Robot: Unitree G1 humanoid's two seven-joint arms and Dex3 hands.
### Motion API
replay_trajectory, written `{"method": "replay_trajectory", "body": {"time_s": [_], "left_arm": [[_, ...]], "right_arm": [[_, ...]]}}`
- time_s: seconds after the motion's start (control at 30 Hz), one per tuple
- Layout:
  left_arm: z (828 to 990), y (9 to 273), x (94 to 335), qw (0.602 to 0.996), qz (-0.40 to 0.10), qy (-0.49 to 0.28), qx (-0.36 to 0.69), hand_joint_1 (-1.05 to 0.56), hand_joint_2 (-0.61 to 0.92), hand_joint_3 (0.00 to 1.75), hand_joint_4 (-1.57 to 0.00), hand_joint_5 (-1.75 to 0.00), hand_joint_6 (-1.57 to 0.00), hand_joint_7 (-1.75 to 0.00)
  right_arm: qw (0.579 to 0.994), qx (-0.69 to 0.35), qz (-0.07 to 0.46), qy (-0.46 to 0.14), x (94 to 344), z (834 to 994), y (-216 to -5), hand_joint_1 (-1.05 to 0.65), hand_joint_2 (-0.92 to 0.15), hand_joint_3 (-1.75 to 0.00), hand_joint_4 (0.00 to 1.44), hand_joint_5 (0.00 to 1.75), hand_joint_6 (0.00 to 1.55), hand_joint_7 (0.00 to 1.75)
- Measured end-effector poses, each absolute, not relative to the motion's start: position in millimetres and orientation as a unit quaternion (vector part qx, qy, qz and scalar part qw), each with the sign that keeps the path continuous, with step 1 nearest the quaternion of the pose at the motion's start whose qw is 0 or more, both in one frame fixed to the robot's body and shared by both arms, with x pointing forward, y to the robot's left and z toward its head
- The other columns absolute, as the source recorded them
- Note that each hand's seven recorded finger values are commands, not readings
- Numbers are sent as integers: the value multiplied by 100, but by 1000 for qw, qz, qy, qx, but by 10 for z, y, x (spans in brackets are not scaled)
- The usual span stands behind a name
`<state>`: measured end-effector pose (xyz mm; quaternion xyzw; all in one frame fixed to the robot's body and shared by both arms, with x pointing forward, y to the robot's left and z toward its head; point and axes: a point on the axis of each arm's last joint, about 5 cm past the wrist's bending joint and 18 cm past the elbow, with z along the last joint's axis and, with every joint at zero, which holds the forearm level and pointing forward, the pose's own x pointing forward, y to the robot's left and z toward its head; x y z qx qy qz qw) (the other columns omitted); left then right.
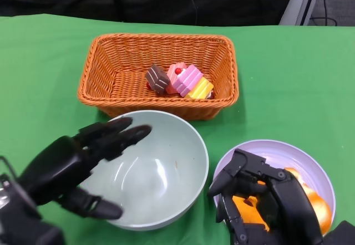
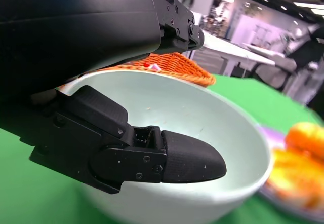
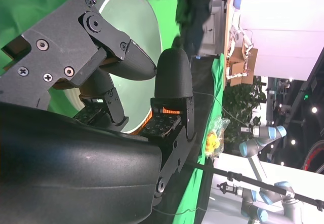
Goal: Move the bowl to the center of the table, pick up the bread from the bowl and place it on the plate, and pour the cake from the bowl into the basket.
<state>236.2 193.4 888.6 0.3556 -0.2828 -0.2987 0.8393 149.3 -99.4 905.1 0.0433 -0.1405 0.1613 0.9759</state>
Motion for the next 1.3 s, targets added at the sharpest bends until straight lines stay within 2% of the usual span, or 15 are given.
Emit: {"method": "replay_trajectory", "body": {"time_s": [0.07, 0.1, 0.17, 0.2, 0.23, 0.27, 0.3, 0.33, 0.4, 0.43, 0.5, 0.6, 0.77, 1.13, 1.3], "left_arm": [[8918, 1844, 2392, 868, -294, -251, 313, -72, 92, 22, -46, -14, -41, -5], [8932, 1809, 2402, 883, -292, -232, 286, -50, 92, 15, -70, -24, -66, -11], [8942, 1754, 2414, 912, -288, -191, 221, -38, 92, 10, -83, -28, -81, -11], [8941, 1731, 2412, 926, -287, -167, 179, -28, 92, 11, -93, -48, -95, -16], [8934, 1714, 2401, 937, -288, -145, 137, -21, 92, 14, -89, -86, -107, -22], [8916, 1701, 2380, 945, -292, -119, 89, -19, 92, 15, -87, -101, -110, -24], [8894, 1692, 2352, 949, -299, -95, 42, -16, 92, 23, -87, -118, -110, -45], [8865, 1689, 2310, 948, -311, -71, -10, -12, 88, 36, -87, -133, -99, -81], [8801, 1722, 2181, 930, -350, -33, -108, -12, 78, 61, -83, -151, -85, -115], [8783, 1738, 2122, 923, -366, -34, -118, -15, 74, 74, -79, -161, -77, -132], [8763, 1762, 2076, 919, -378, -37, -110, -19, 73, 80, -73, -170, -70, -144], [8787, 1767, 2089, 914, -391, -63, -88, -21, 74, 80, -70, -174, -67, -148], [8849, 1742, 2140, 902, -421, -90, -32, -22, 73, 74, -70, -171, -74, -137], [8965, 1788, 2190, 903, -412, -118, -24, -26, 79, 68, -71, -171, -71, -141], [9123, 1792, 2195, 900, -415, -132, -22, -27, 81, 63, -73, -170, -70, -144]], "right_arm": [[976, 43, 161, -140, 1493, 9051, -994, -4, -40, -140, 84, 166, 76, 139], [976, 43, 161, -140, 1492, 9050, -994, -4, -40, -140, 83, 166, 75, 139], [976, 43, 161, -140, 1492, 9049, -997, -5, -41, -140, 83, 166, 75, 139], [976, 43, 161, -140, 1492, 9049, -997, -4, -41, -139, 83, 166, 75, 139], [976, 43, 161, -140, 1490, 9048, -999, -3, -41, -139, 82, 166, 75, 139], [976, 43, 161, -139, 1488, 9046, -1000, -3, -41, -138, 82, 166, 75, 139], [976, 44, 162, -139, 1485, 9045, -1004, -3, -41, -138, 82, 166, 75, 139], [976, 43, 163, -138, 1477, 9044, -1016, -4, -41, -137, 81, 166, 75, 139], [975, 48, 163, -140, 1433, 9057, -1085, -5, -43, -135, 80, 165, 74, 139], [976, 45, 159, -143, 1411, 9071, -1146, -6, -44, -132, 80, 165, 74, 140], [976, 41, 157, -147, 1401, 9093, -1215, -5, -45, -130, 80, 165, 73, 140], [975, 41, 158, -149, 1393, 9127, -1252, -5, -47, -128, 79, 165, 73, 140], [975, 49, 166, -136, 1418, 9197, -1277, -7, -47, -125, 78, 164, 73, 138], [973, 54, 175, -141, 1454, 9390, -1231, -9, -47, -128, 78, 165, 73, 137], [969, 62, 187, -151, 1446, 9520, -1217, -11, -48, -123, 76, 164, 72, 134]]}}
